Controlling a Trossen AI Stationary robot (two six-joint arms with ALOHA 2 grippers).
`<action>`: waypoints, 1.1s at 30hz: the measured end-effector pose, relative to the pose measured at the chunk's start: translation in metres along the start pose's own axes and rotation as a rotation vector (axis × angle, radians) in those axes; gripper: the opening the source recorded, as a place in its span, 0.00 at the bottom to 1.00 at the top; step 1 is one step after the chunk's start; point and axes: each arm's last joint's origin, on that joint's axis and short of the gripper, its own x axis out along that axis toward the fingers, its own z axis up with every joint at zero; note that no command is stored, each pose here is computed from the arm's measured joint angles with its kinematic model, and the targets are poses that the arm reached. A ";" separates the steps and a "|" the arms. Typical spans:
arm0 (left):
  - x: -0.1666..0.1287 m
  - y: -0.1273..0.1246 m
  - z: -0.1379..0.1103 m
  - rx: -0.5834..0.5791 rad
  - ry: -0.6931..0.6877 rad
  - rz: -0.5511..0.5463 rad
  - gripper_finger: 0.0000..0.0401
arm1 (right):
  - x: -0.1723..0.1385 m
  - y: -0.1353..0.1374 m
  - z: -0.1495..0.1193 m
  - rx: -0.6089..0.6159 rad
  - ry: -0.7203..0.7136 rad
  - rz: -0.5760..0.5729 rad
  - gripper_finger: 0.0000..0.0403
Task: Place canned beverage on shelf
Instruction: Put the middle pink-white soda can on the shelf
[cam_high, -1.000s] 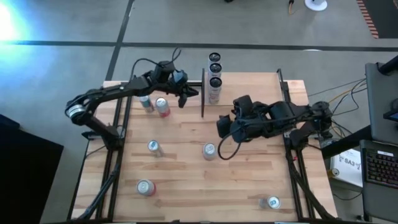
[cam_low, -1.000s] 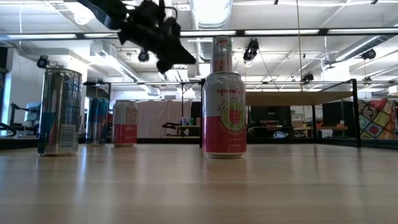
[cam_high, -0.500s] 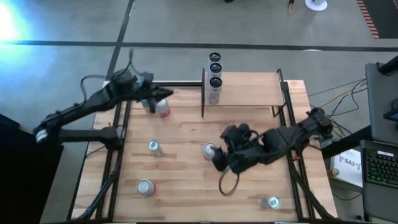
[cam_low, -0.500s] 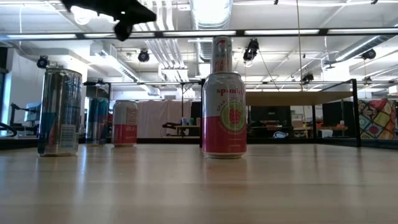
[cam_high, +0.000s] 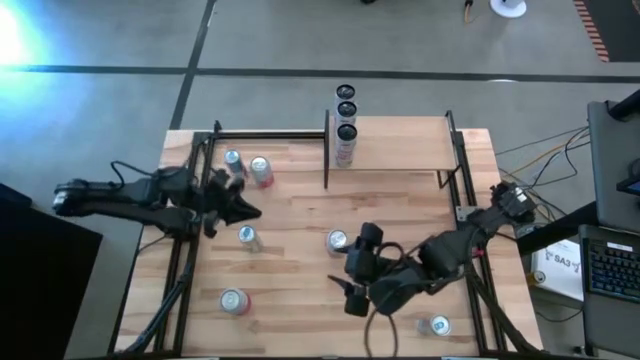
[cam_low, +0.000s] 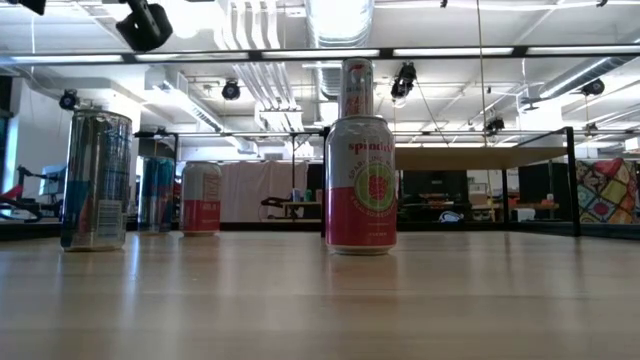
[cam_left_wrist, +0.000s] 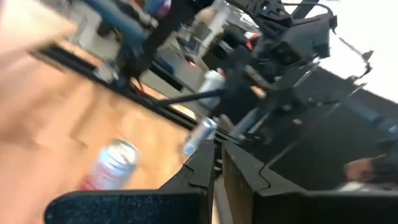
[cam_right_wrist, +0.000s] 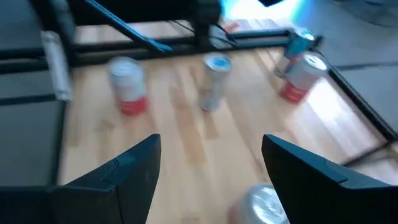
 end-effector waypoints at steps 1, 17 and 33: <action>0.004 0.000 -0.003 -0.037 0.005 -0.011 0.03 | 0.006 -0.003 -0.004 0.026 0.012 -0.026 0.67; 0.022 -0.004 -0.006 -0.086 -0.025 0.063 0.02 | 0.081 -0.053 -0.059 0.158 0.314 -0.011 0.87; 0.029 -0.011 0.005 0.046 0.119 0.161 0.02 | 0.111 -0.096 -0.070 -0.149 0.429 0.105 0.93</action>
